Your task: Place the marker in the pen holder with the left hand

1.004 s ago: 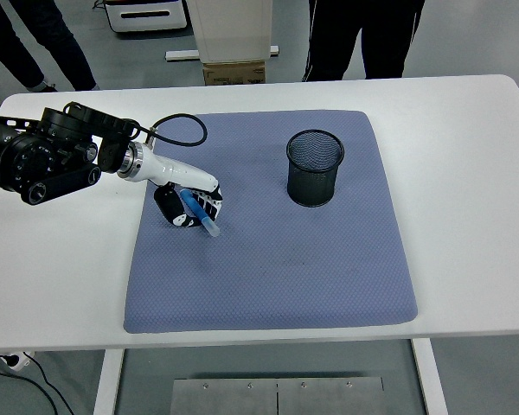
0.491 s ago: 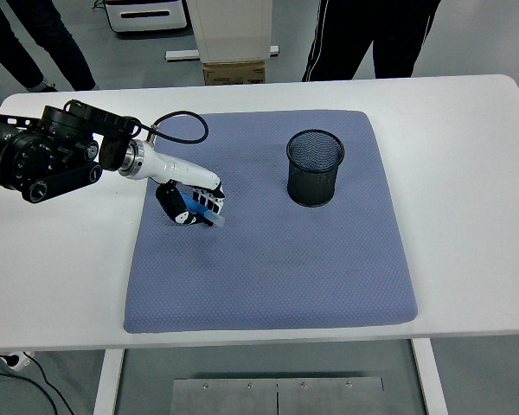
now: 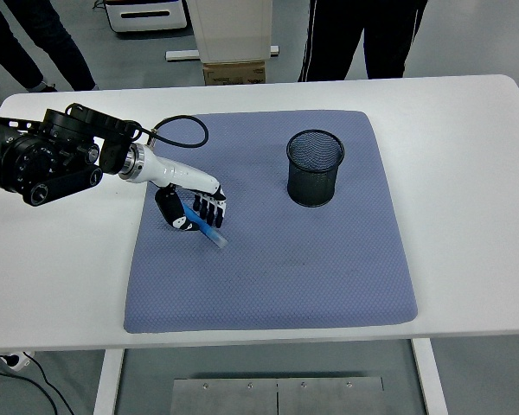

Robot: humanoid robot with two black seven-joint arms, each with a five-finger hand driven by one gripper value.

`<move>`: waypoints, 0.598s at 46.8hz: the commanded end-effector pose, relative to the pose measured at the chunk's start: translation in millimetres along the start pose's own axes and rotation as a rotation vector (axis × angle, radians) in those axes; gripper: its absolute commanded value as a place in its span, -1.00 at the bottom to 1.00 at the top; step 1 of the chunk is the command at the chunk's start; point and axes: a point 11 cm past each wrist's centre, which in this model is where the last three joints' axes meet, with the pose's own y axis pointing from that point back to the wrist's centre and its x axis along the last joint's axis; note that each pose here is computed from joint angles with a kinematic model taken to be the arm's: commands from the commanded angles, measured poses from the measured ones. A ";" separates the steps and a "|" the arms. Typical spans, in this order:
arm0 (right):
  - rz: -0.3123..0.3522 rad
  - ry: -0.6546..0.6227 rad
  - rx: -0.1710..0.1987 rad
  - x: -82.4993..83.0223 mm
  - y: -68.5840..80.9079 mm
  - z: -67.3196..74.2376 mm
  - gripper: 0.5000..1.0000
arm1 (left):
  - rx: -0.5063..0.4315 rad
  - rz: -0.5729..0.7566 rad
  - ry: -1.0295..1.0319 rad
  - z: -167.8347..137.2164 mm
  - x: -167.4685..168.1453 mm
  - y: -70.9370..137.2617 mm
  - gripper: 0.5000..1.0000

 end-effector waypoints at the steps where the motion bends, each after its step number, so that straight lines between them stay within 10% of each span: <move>1: 0.000 0.000 0.000 0.1 0.1 0.6 1.00 | -0.001 -0.004 -0.005 0.3 -0.7 -0.2 -0.58; 28: 0.000 0.000 -0.002 0.1 0.1 0.8 1.00 | -0.004 -0.028 -0.036 1.4 -5.5 -3.2 -0.86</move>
